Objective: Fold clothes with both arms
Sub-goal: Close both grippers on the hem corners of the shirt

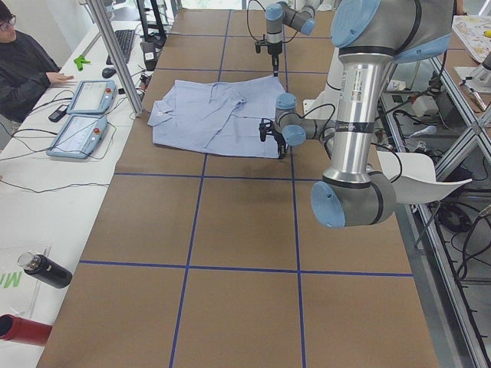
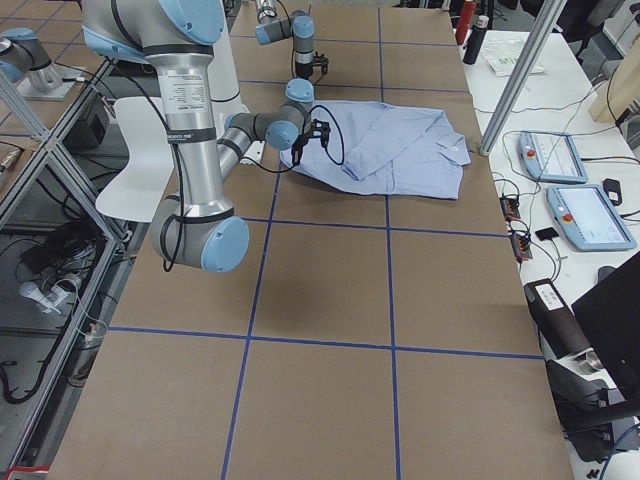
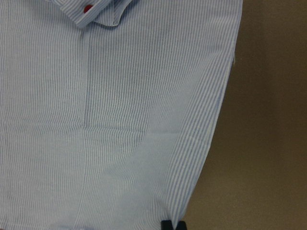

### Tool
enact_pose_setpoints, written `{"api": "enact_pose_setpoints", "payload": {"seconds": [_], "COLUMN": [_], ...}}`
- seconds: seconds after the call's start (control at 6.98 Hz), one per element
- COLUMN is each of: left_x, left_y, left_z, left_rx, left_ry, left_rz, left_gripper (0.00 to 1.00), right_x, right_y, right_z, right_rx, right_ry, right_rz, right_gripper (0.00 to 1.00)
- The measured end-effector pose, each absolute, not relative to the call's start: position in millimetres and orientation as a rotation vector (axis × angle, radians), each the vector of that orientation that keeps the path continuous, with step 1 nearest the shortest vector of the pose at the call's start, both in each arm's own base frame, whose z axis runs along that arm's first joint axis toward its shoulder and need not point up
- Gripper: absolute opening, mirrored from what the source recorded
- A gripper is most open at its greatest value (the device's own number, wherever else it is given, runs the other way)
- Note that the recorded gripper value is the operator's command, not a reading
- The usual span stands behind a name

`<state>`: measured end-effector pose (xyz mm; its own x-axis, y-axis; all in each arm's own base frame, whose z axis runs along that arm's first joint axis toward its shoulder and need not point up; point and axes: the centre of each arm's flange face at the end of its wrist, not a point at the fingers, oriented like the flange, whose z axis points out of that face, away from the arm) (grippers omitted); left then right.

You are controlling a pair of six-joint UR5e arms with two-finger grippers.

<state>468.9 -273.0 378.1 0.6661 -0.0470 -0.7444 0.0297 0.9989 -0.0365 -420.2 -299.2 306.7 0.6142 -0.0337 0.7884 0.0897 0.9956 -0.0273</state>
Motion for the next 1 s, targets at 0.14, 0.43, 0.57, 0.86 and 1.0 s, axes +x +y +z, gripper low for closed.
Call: {"api": "enact_pose_setpoints", "payload": {"seconds": [0.14,0.43,0.57,0.86,1.0], "left_x": [468.8,468.6,468.6,468.5,468.0], "left_y": [-273.0,-273.1,-273.1,-272.6,-272.0], "left_z": [378.3,378.5,378.6,378.2,376.3], "left_rx": [-0.022,-0.022,-0.022,-0.027,-0.029], "left_ry": [0.84,0.84,0.839,0.826,0.821], "left_rz": [-0.043,-0.044,-0.044,-0.045,-0.045], "left_gripper": [0.37,0.35,0.35,0.35,0.35], "right_x": [-419.5,-418.3,-417.7,-417.1,-417.0], "right_y": [-300.1,-301.7,-302.7,-303.4,-303.6], "right_z": [307.4,307.6,307.6,307.6,307.6], "right_rx": [-0.067,-0.066,-0.065,-0.064,-0.064], "right_ry": [-0.906,-0.906,-0.906,-0.906,-0.906], "right_rz": [-0.069,-0.066,-0.065,-0.063,-0.063], "right_gripper": [0.0,0.0,0.0,0.0,0.0]}}
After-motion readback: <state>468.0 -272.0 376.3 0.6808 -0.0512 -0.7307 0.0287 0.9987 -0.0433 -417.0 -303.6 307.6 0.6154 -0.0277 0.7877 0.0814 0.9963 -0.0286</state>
